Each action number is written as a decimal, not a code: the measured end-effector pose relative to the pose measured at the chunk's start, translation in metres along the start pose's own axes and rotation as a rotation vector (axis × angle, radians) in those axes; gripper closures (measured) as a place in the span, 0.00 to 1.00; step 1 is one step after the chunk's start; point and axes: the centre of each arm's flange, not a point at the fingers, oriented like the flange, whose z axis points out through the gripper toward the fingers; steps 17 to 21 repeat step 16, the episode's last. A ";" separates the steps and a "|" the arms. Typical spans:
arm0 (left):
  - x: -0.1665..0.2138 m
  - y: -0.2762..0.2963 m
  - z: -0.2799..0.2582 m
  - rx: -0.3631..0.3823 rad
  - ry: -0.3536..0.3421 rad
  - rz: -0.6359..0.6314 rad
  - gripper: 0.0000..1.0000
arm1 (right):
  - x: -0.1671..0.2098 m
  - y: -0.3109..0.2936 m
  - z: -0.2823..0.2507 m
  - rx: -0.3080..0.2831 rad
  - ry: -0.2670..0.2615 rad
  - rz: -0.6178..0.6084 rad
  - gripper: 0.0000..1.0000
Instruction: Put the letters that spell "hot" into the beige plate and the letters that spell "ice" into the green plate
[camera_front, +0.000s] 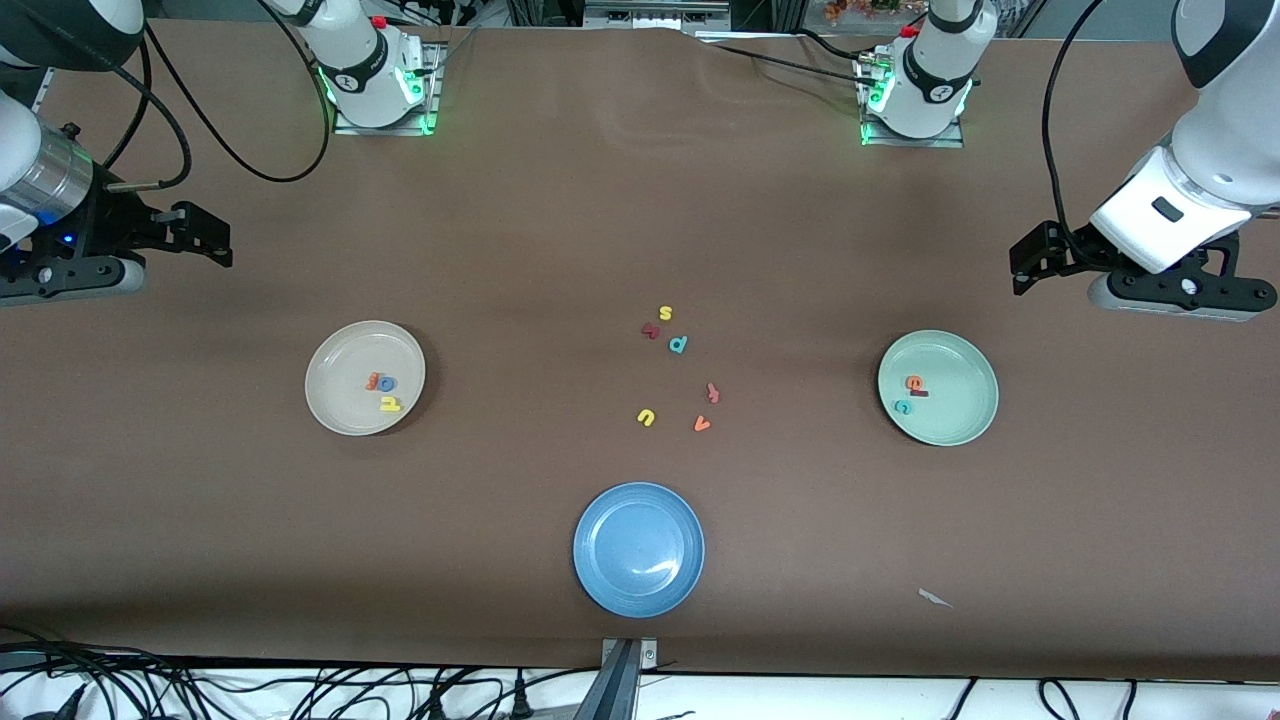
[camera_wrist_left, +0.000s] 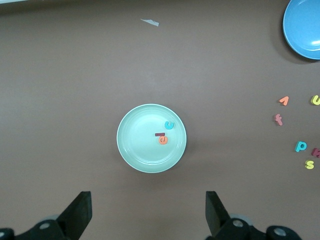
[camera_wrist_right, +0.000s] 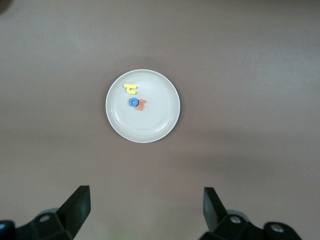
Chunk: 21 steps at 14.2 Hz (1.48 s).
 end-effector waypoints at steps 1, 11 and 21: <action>0.000 0.000 0.000 0.000 0.000 0.000 0.00 | 0.000 0.001 0.000 0.000 0.002 0.003 0.00; 0.000 0.000 0.000 0.000 -0.003 0.001 0.00 | 0.001 0.001 -0.001 0.000 0.008 0.008 0.00; 0.000 0.001 0.000 0.000 -0.003 0.001 0.00 | 0.001 0.002 -0.001 0.000 0.008 0.008 0.00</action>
